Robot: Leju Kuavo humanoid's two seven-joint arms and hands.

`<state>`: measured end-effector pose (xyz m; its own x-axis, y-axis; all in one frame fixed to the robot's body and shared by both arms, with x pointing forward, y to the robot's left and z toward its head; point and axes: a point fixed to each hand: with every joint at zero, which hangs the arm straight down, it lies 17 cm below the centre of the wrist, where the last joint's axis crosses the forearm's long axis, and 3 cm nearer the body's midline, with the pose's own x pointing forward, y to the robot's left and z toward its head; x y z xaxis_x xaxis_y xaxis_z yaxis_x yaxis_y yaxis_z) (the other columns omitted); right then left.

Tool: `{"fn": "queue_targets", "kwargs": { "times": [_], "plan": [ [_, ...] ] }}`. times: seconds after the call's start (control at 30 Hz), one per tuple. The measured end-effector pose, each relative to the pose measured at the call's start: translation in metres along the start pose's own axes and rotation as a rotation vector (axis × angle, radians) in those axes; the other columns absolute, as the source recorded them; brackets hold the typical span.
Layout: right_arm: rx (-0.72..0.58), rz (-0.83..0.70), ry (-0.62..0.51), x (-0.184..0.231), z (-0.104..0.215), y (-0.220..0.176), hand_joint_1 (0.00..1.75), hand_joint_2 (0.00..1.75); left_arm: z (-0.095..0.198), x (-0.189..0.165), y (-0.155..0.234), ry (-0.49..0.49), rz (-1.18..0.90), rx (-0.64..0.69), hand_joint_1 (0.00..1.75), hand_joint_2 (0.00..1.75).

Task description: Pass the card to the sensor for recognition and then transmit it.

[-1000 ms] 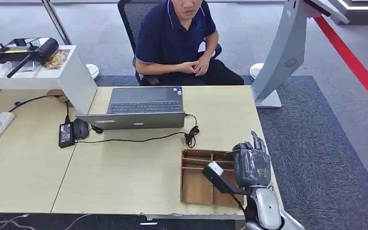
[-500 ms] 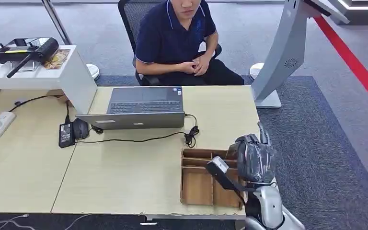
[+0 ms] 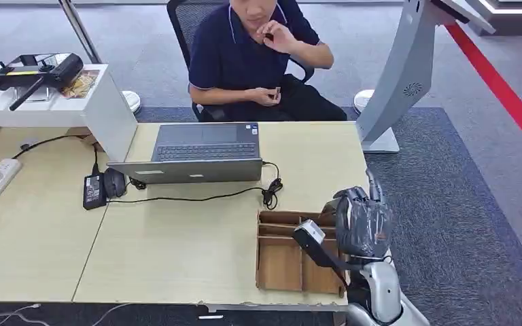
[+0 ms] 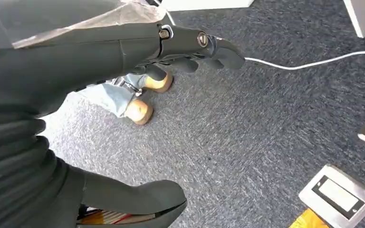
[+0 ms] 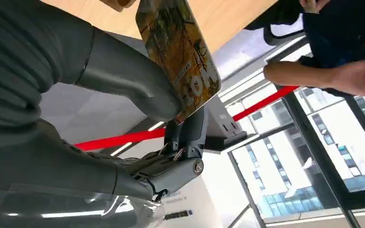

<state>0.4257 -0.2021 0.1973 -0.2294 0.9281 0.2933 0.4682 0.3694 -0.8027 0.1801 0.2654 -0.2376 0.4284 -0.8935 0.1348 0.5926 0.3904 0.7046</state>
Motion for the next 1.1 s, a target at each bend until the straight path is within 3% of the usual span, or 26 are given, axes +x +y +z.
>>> {"fn": "queue_targets", "kwargs": {
  "times": [0.4, 1.1],
  "plan": [
    [-0.101, -0.091, -0.039, 0.022, -0.023, -0.024, 1.75, 1.75, 0.002, 0.006, -0.002, -0.014, -0.011, -0.003, 0.00, 1.75],
    [-0.194, -0.180, 0.029, 0.024, -0.041, -0.044, 1.75, 1.75, 0.003, 0.007, -0.004, -0.019, -0.024, -0.009, 0.00, 1.75]
  ]
}}
